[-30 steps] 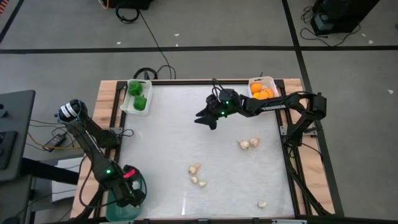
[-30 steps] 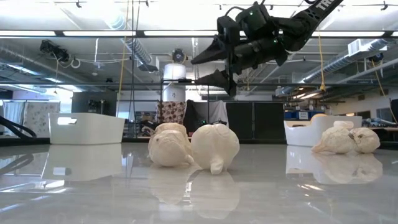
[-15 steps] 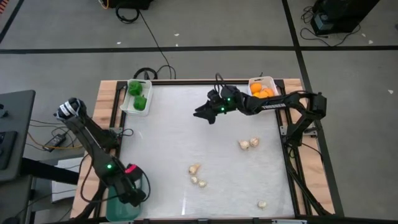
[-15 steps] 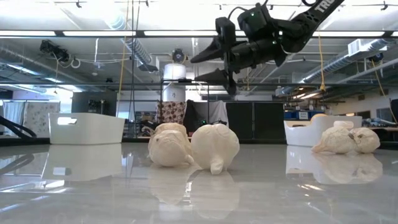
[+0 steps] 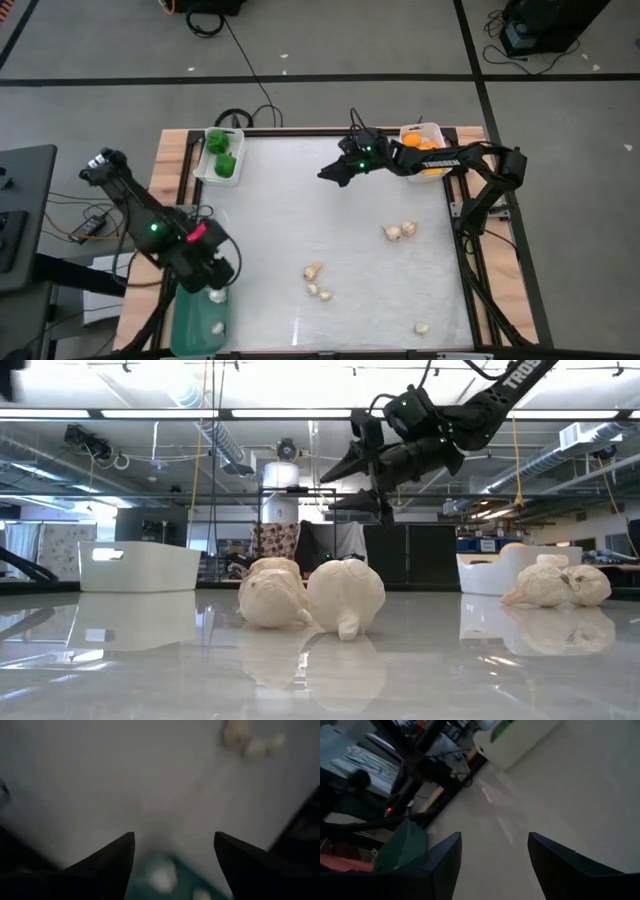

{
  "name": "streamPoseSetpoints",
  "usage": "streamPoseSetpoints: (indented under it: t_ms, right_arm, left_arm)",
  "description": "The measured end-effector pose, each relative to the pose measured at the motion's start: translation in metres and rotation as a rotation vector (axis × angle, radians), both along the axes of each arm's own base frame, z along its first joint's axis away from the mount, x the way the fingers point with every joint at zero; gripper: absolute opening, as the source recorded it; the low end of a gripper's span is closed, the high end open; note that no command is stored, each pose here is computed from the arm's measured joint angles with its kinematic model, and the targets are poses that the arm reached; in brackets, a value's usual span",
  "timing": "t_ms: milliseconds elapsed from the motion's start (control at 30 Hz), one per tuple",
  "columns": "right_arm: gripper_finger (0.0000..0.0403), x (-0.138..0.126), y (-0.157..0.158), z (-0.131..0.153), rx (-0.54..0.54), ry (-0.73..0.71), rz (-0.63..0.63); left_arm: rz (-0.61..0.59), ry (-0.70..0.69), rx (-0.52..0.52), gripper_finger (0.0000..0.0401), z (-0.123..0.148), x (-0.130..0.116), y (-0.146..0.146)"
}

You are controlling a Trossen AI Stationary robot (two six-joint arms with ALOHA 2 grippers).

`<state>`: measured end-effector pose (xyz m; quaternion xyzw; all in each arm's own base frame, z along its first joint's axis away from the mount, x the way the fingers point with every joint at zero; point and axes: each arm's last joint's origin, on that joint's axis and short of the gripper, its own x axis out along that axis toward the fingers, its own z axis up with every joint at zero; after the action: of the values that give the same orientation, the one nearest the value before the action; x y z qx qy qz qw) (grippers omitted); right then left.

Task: Sort produce into baskets
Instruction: Put the white garlic into the green bin

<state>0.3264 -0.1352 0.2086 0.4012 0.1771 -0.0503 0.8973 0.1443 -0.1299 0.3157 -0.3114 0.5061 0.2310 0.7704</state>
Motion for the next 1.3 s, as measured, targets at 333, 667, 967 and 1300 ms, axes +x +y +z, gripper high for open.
streamPoseSetpoints:
  t_ms: [333, 667, 967, 1300]
  right_arm:
    - [0.0236, 0.0, 0.012, -0.007, 0.102, 0.077, 0.052]
    - [0.0212, -0.009, 0.028, -0.02, 0.175, 0.288, 0.051]
    - [0.0192, -0.039, 0.055, 0.01, 0.011, 0.458, -0.028]
    - [0.0191, -0.075, 0.083, 0.023, -0.038, 0.7, -0.103]
  left_arm:
    - [-0.116, 0.031, 0.209, 0.0278, 0.002, 0.028, 0.049]
    - [-0.285, -0.004, 0.216, 0.0278, -0.003, 0.058, 0.094]
    - [-0.385, -0.129, 0.193, 0.0278, -0.039, 0.079, 0.12]
    - [-0.501, -0.394, 0.137, 0.0293, -0.081, 0.107, 0.134]
